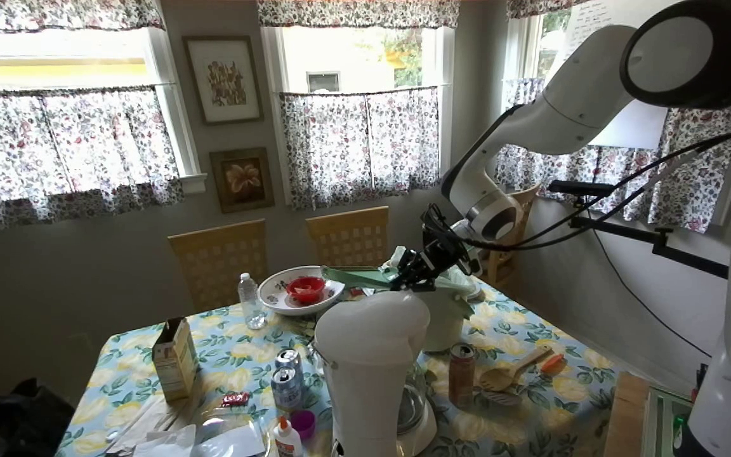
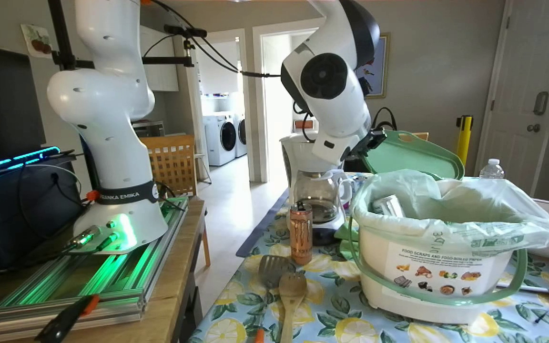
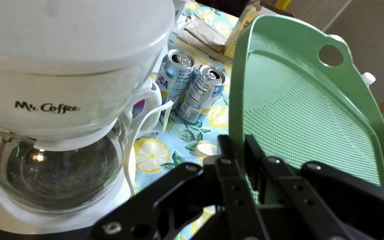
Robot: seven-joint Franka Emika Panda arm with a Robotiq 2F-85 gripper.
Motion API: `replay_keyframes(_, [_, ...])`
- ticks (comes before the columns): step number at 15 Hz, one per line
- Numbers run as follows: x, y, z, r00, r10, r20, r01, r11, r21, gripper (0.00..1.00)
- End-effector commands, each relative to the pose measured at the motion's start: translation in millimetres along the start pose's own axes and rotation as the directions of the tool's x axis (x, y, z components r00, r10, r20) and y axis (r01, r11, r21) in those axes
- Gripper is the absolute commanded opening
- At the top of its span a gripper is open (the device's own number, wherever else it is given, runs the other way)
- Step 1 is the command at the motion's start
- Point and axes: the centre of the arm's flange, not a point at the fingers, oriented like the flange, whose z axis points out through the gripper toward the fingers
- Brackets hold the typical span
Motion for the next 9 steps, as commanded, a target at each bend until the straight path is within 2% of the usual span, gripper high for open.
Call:
replay_keyframes(1, [6, 7, -6, 0.997, 0.035, 0.062, -0.038, 0.999, 0.039, 0.03])
replay_keyframes(9, [20, 18, -12, 0.987, 0.08, 0.136, -0.086, 0.996, 0.039, 0.03])
